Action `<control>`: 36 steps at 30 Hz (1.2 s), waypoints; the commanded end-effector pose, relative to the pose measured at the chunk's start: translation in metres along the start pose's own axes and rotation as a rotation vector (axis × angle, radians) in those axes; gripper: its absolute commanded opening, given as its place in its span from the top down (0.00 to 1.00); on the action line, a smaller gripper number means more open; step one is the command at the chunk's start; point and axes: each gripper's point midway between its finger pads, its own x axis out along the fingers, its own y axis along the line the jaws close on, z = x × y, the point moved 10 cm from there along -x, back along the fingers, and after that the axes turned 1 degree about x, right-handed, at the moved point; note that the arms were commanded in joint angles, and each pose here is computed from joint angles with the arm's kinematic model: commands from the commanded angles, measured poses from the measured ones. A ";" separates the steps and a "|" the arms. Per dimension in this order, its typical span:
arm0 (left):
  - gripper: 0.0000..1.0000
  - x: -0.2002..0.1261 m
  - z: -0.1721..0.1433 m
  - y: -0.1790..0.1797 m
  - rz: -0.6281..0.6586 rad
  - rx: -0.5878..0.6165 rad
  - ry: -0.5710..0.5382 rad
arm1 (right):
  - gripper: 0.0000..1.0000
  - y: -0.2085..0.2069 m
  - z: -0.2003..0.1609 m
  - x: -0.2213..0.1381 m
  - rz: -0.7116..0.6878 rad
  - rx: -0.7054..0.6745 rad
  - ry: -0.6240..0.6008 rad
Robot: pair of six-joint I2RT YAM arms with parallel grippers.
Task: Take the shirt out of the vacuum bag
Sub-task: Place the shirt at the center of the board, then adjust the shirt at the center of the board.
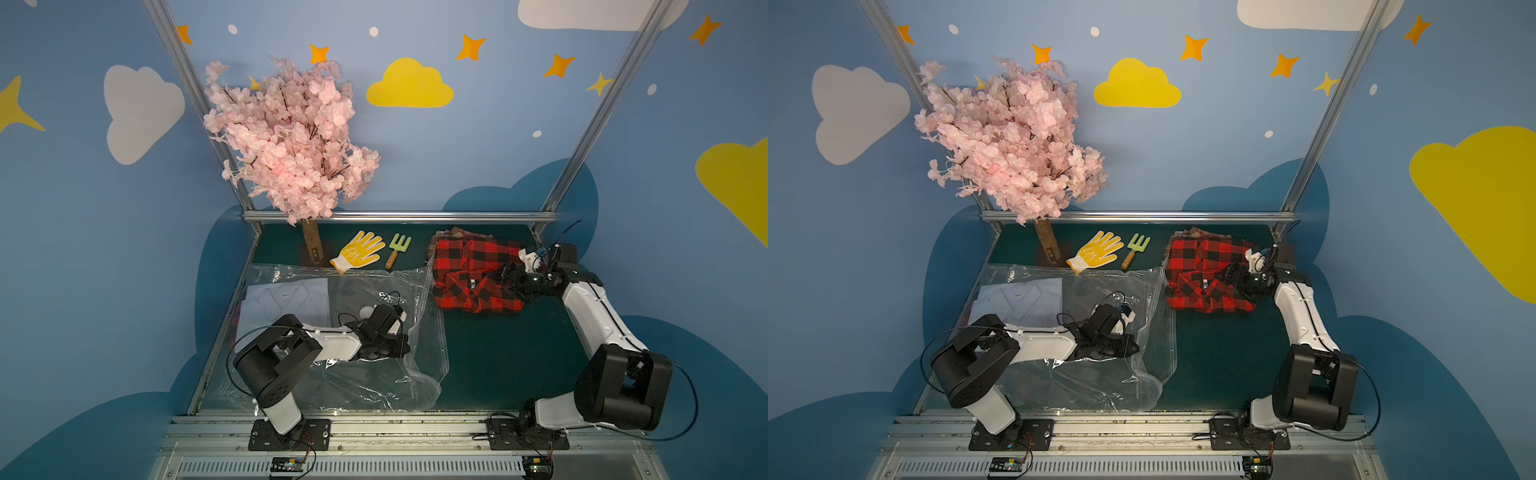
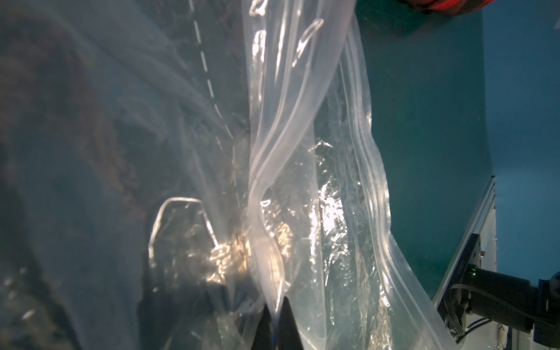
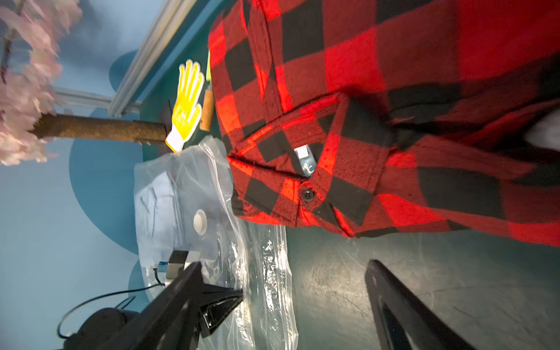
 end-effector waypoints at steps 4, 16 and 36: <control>0.97 0.001 -0.022 0.015 0.089 -0.028 0.102 | 0.15 0.017 0.004 0.043 -0.231 -0.153 0.097; 0.97 -0.001 -0.025 0.017 0.088 -0.031 0.098 | 0.15 0.033 0.036 0.062 -0.511 -0.478 0.085; 0.97 0.000 -0.029 0.021 0.098 -0.043 0.099 | 0.76 0.005 0.047 0.105 -0.576 -0.404 0.208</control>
